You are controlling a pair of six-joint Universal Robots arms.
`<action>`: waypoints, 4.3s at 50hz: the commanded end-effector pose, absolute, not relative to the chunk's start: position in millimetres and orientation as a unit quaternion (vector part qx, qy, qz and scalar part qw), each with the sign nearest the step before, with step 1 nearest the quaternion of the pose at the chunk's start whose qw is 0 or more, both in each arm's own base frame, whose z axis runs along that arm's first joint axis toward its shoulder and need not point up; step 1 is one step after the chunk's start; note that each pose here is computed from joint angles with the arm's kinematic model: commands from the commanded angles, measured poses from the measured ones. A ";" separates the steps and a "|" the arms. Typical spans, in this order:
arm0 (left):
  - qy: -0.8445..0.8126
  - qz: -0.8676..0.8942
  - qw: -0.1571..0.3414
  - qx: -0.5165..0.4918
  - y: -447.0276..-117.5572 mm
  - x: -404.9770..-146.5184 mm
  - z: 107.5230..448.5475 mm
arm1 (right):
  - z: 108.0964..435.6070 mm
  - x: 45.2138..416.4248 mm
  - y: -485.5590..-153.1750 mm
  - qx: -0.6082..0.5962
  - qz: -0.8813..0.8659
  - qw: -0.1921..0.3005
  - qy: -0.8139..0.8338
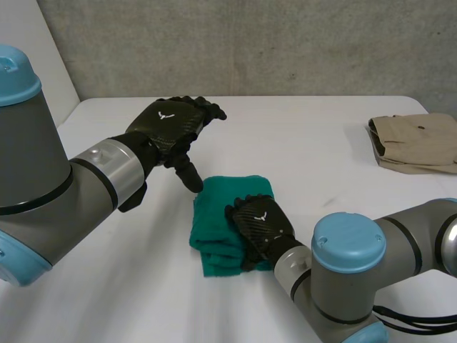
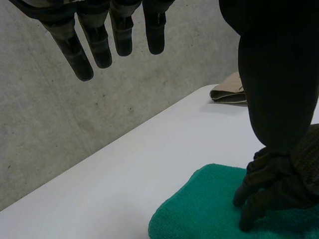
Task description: Fold the laundry.
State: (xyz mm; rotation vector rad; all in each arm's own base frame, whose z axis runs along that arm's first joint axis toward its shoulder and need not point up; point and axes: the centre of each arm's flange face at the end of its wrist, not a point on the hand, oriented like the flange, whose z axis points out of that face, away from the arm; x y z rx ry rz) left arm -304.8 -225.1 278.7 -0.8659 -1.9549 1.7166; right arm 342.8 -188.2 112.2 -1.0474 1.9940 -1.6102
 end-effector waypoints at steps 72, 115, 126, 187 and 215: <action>-0.708 0.607 0.220 -0.287 -224.5 -304.9 278.1 | 105.8 366.6 -217.3 -0.415 -0.599 0.147 0.669; -0.708 0.609 0.217 -0.283 -226.3 -301.6 279.3 | 213.4 202.3 -470.3 -0.463 -0.722 -0.066 0.511; -0.707 0.612 0.216 -0.282 -226.8 -301.6 278.3 | 288.8 134.5 -545.4 -0.318 -0.851 -0.067 0.414; -0.714 0.601 0.225 -0.280 -223.5 -305.7 267.1 | 115.0 32.5 -531.1 -0.414 -0.725 0.005 0.551; -0.691 0.631 0.233 -0.267 -218.7 -299.2 295.2 | 333.4 151.9 -446.5 -0.321 -0.768 -0.134 0.538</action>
